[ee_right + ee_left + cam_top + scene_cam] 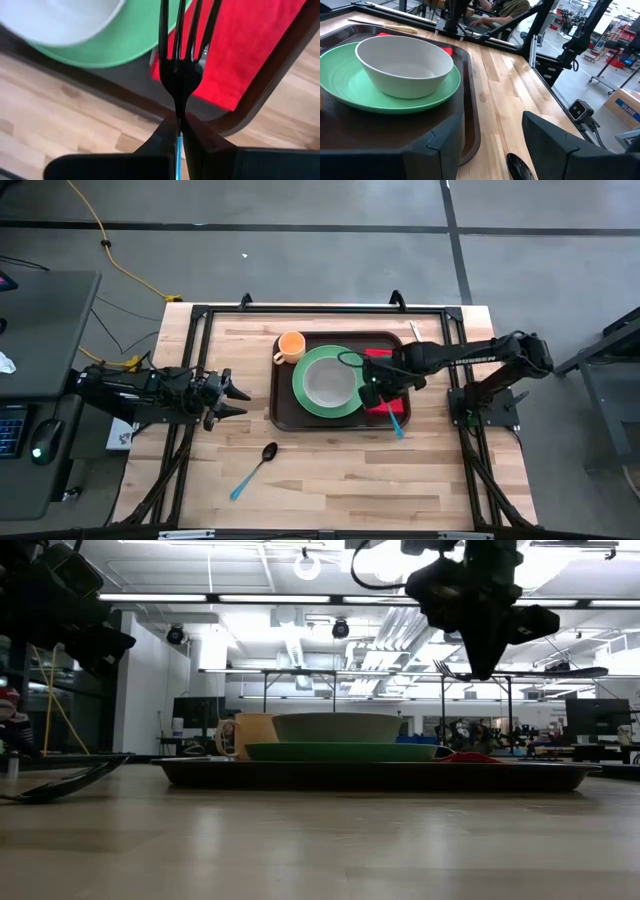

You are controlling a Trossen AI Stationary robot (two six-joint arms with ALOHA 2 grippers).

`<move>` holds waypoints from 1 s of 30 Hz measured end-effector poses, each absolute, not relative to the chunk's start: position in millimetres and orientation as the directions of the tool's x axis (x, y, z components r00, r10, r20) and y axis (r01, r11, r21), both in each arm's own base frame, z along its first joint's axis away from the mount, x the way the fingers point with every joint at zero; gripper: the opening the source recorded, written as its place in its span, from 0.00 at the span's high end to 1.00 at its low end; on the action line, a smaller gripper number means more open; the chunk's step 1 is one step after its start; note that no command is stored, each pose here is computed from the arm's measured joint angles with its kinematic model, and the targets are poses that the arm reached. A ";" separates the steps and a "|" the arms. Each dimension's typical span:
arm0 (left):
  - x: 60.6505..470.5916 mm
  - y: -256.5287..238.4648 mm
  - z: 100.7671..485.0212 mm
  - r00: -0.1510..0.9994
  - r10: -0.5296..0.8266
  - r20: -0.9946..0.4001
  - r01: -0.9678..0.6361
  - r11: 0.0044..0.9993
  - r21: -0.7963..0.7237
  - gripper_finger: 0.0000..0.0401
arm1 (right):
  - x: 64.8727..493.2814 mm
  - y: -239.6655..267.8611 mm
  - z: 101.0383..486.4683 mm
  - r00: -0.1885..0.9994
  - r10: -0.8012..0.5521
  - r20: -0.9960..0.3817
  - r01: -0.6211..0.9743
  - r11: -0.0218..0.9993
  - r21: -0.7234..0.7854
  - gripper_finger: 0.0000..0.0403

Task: Set up tray
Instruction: Put the blue fork on the red napkin

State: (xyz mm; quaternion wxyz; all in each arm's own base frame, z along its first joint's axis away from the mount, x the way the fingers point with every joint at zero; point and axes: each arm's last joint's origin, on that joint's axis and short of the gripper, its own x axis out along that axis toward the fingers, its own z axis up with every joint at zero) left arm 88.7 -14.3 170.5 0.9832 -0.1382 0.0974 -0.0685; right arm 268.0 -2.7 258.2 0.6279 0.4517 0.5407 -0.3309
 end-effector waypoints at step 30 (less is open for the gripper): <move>88.8 -14.3 170.0 0.971 -0.161 -0.174 0.107 0.953 -0.285 0.43 | 268.9 -63.9 258.2 0.270 -0.013 -0.963 0.960 0.081 0.268 1.00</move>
